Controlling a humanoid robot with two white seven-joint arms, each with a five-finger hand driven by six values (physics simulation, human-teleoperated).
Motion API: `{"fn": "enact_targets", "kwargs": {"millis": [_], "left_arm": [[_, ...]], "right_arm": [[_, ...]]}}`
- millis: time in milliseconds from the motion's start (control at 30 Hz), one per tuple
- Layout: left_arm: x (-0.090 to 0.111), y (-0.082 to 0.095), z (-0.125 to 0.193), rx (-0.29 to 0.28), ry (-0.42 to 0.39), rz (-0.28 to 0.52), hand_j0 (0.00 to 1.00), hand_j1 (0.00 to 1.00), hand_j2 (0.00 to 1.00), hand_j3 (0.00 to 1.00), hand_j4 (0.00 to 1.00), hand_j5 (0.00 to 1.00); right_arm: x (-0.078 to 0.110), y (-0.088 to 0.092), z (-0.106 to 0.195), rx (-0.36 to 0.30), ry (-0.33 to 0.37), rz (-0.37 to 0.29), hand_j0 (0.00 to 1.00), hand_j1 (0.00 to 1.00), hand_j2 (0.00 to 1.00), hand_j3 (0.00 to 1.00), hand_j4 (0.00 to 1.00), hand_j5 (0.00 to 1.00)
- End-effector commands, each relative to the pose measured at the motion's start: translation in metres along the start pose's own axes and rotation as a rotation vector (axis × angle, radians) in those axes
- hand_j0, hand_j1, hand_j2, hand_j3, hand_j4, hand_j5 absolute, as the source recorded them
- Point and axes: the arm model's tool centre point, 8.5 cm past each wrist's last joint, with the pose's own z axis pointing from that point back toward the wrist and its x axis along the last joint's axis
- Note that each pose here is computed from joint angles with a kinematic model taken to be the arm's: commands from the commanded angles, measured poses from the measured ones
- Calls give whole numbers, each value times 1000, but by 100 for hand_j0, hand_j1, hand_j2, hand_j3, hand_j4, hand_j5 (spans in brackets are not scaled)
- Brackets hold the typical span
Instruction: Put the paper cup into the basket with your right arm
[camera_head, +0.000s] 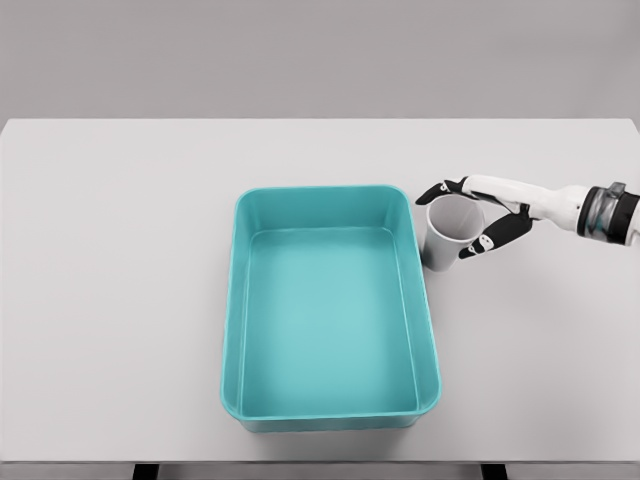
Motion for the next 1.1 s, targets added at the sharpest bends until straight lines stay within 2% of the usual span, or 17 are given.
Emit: {"fn": "enact_targets", "kwargs": {"millis": [0,367,433,533,667,767,833,1067], "left_arm": [[0,0,0,1,0,0,100,100,100,100,100,100],[0,0,0,0,0,0,100,100,100,100,100,100],[0,0,0,0,0,0,100,100,100,100,100,100],[0,0,0,1,0,0,100,100,100,100,100,100],[0,0,0,0,-1,0,100,100,100,100,100,100],[0,0,0,0,0,0,100,100,100,100,100,100],[0,0,0,0,0,0,100,100,100,100,100,100],[0,0,0,0,0,0,100,100,100,100,100,100]], "right_arm": [[2,-1,1,-5,-15,4,76,76,76,76,76,76],[-1,-17,15,-57,-11,15,76,76,76,76,76,76],[3,-25,18,-81,-20,21,76,76,76,76,76,76],[4,-25,19,-82,-22,24,76,76,76,76,76,76],[9,-35,26,-114,-35,36,76,76,76,76,76,76],[19,-35,24,-112,-61,54,75,75,75,75,75,75],[22,-36,24,-114,-69,58,70,70,70,70,70,70],[57,-36,18,-105,-154,122,70,70,70,70,70,70]]}}
